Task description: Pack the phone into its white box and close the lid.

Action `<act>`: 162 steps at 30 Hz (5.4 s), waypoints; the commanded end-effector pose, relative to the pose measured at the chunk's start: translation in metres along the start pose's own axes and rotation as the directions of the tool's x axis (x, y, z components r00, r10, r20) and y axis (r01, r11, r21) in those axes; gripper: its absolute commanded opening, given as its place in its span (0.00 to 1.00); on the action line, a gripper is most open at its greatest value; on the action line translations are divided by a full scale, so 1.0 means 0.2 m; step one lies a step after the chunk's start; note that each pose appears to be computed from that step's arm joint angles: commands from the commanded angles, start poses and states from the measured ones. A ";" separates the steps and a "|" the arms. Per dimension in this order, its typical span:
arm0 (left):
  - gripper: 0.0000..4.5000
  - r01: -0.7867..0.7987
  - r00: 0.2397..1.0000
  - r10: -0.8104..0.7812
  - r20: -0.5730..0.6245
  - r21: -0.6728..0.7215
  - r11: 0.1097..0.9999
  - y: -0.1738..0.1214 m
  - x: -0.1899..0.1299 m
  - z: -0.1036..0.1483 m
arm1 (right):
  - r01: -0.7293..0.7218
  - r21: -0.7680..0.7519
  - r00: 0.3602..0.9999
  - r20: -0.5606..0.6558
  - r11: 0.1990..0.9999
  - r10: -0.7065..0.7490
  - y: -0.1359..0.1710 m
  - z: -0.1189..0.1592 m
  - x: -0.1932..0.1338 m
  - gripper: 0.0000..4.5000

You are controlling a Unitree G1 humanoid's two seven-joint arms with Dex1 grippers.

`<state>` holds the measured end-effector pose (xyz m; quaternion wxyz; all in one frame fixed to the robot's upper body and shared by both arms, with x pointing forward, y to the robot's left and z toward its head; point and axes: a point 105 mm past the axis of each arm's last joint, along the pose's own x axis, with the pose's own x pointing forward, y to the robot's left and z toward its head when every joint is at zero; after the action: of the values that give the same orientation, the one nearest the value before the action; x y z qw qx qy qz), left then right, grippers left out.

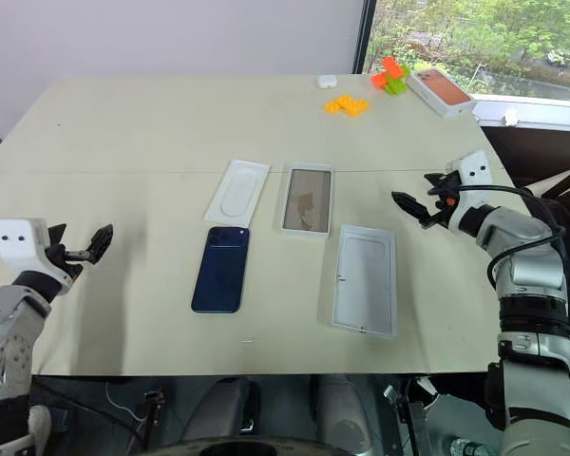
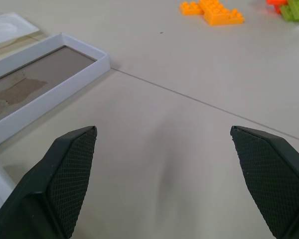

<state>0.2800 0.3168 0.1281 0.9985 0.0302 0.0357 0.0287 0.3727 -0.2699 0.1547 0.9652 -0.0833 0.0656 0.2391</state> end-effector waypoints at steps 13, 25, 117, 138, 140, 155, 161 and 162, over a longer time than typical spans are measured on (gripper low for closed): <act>0.99 -0.015 0.999 0.014 0.048 0.020 1.000 0.02 -0.03 0.08 | -0.055 -0.061 0.998 0.023 0.997 0.057 0.05 0.04 0.00 1.00; 0.99 0.297 0.954 -0.293 0.056 -0.069 0.952 -0.34 0.02 0.09 | -0.196 -0.145 0.980 0.004 0.970 0.199 0.20 0.13 -0.11 1.00; 0.64 0.095 0.888 -0.324 -0.327 -0.559 0.824 -0.88 0.45 0.14 | -0.463 -0.274 0.871 0.034 0.843 0.490 0.93 0.21 -0.08 1.00; 0.01 0.076 0.837 -0.398 -0.376 -0.641 0.764 -0.95 0.46 0.08 | -0.464 -0.283 0.869 0.035 0.839 0.493 0.94 0.23 -0.08 1.00; 0.01 0.078 0.839 -0.402 -0.366 -0.651 0.755 -0.95 0.46 0.09 | -0.469 -0.283 0.866 0.037 0.837 0.498 0.94 0.23 -0.08 1.00; 0.01 0.270 0.880 -0.472 -0.062 -0.751 0.603 -0.88 0.38 0.32 | -0.459 -0.310 0.872 0.022 0.833 0.489 0.90 0.25 -0.09 1.00; 0.01 0.443 0.753 -0.658 0.006 -0.745 0.499 -1.14 0.30 0.39 | -0.367 -0.287 0.920 0.032 0.885 0.392 0.73 0.26 -0.11 1.00; 0.01 0.456 0.734 -0.680 -0.002 -0.740 0.494 -1.18 0.29 0.39 | -0.359 -0.283 0.924 0.031 0.890 0.382 0.71 0.26 -0.12 1.00</act>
<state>0.3621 0.0987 0.1689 0.8700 -0.3833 0.1925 -0.2433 0.2890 -0.1400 0.1774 0.8792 -0.1884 0.0296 0.4367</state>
